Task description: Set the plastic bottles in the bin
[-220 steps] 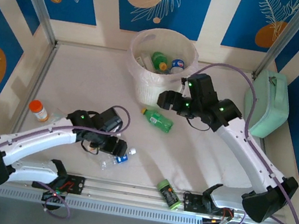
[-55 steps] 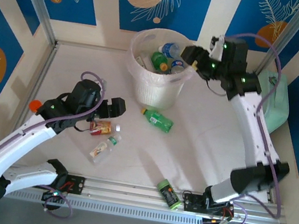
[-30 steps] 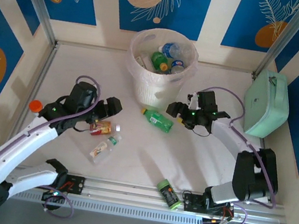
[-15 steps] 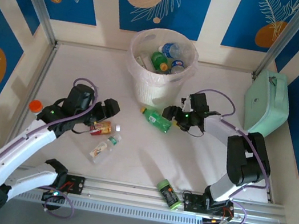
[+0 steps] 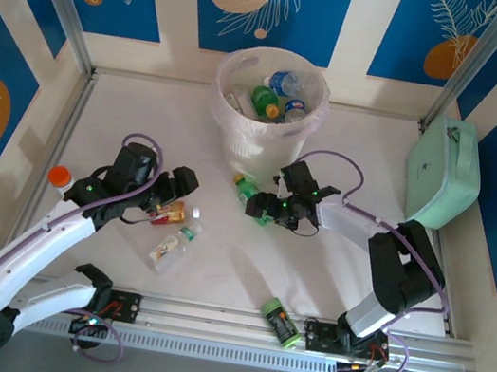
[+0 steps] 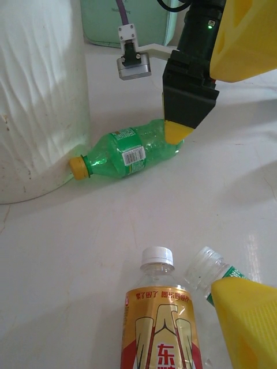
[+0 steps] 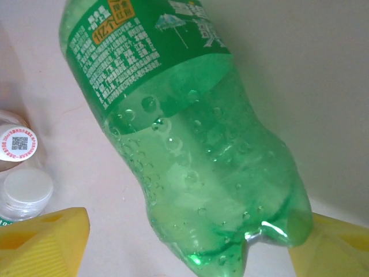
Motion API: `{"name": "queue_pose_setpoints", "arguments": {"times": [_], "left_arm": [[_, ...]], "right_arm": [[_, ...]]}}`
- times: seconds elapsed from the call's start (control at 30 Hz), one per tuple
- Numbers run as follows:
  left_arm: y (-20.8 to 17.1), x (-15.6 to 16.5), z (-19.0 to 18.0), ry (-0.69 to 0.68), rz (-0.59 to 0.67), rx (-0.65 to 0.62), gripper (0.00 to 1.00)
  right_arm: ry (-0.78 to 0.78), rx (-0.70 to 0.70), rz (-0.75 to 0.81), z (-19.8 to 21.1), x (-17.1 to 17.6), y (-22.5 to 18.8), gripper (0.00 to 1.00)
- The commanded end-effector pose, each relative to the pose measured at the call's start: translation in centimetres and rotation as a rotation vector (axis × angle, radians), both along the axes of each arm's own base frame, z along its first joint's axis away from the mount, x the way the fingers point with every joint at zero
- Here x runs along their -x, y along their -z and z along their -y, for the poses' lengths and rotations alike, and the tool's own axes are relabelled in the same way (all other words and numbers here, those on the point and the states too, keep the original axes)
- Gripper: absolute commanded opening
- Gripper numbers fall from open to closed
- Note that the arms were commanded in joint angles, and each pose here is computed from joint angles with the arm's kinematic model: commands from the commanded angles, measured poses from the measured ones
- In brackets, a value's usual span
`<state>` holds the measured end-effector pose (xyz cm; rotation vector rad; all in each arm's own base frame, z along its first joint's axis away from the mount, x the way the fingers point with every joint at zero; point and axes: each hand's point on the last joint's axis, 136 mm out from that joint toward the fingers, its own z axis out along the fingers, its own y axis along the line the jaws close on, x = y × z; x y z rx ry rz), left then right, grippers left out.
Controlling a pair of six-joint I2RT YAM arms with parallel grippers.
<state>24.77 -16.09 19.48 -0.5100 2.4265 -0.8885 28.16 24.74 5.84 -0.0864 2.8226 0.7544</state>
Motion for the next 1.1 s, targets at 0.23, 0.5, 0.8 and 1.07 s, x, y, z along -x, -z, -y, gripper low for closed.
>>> {"name": "queue_pose_setpoints", "arguments": {"times": [0.23, 0.5, 0.8, 1.07], "left_arm": [[-0.3, 0.2, -0.7, -0.012, 0.005, 0.024, 0.87], [-0.2, 0.1, -0.6, -0.017, -0.002, 0.034, 0.86], [-0.4, 0.6, -1.0, -0.017, -0.007, 0.028, 0.86], [-0.5, 0.8, -1.2, -0.014, -0.011, 0.020, 0.87]], "right_arm": [[-0.012, 0.114, 0.062, 0.0, -2.0, 0.3, 0.89], [-0.094, 0.128, 0.117, -0.9, -2.2, 0.6, 0.87], [-0.127, 0.094, 0.129, -2.1, -2.0, 0.6, 0.75], [-0.174, 0.098, 0.128, -3.7, -0.9, 0.6, 0.78]]}}
